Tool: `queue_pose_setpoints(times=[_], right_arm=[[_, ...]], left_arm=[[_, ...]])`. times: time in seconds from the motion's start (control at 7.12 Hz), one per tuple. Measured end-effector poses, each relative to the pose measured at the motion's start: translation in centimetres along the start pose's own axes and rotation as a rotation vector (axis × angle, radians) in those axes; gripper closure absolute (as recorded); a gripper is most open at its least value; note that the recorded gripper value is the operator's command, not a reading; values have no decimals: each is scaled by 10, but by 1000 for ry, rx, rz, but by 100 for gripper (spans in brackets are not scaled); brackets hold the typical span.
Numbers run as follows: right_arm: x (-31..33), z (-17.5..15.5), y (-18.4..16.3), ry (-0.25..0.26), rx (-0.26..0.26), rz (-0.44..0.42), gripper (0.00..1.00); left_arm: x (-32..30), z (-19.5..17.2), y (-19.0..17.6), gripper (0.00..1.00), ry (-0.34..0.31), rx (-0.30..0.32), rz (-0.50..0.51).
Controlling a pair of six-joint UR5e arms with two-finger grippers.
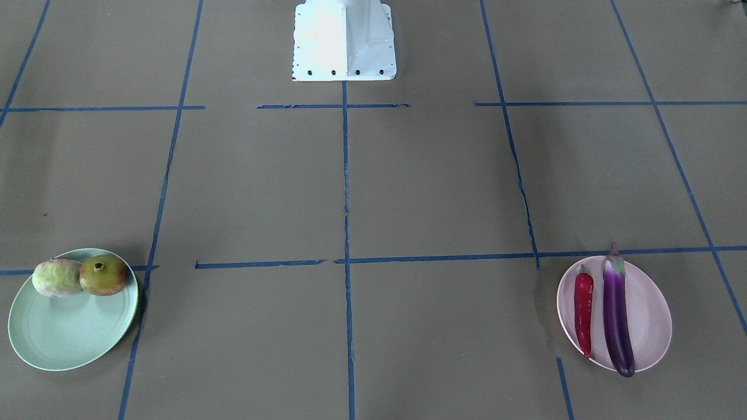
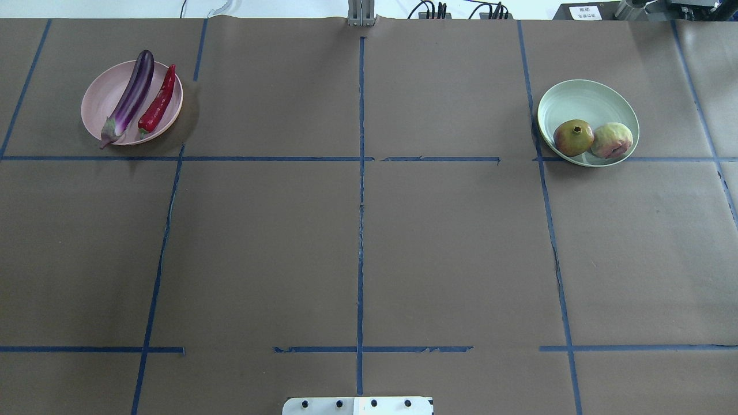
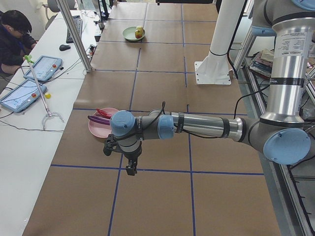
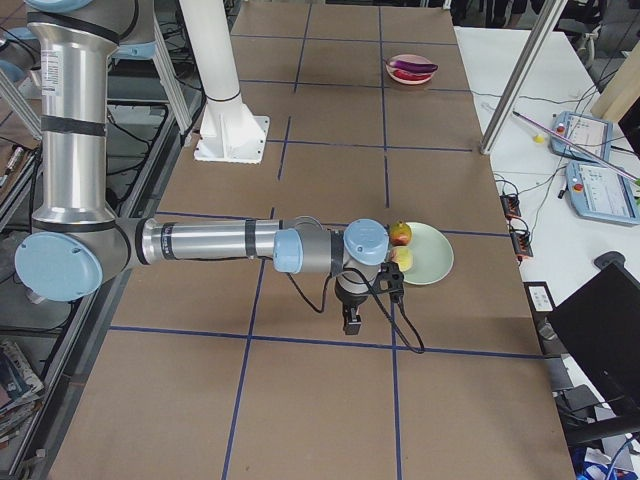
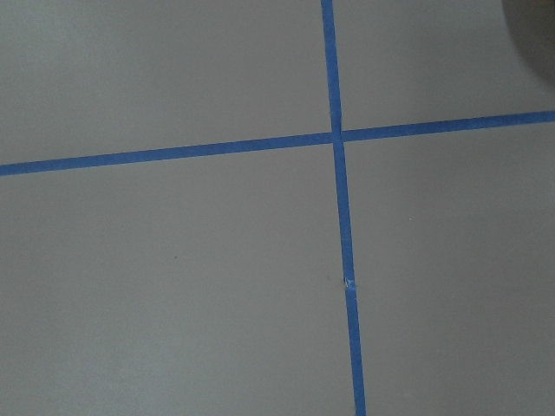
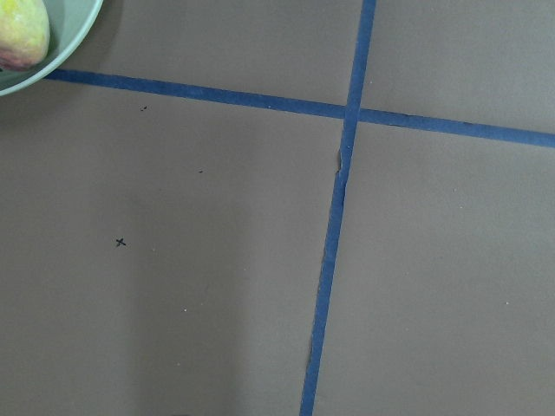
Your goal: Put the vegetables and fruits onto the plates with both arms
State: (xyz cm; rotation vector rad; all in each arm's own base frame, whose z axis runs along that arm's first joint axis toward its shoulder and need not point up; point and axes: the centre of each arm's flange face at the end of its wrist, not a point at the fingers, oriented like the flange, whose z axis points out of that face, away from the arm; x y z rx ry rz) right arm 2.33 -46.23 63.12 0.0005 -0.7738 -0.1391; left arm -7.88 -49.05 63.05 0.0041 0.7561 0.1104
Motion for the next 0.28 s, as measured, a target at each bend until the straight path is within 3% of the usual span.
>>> queue_pose_setpoints(times=[0.28], right_arm=[[0,0,0,0,0,0,0]], left_arm=[[1,0,0,0,0,1,2]])
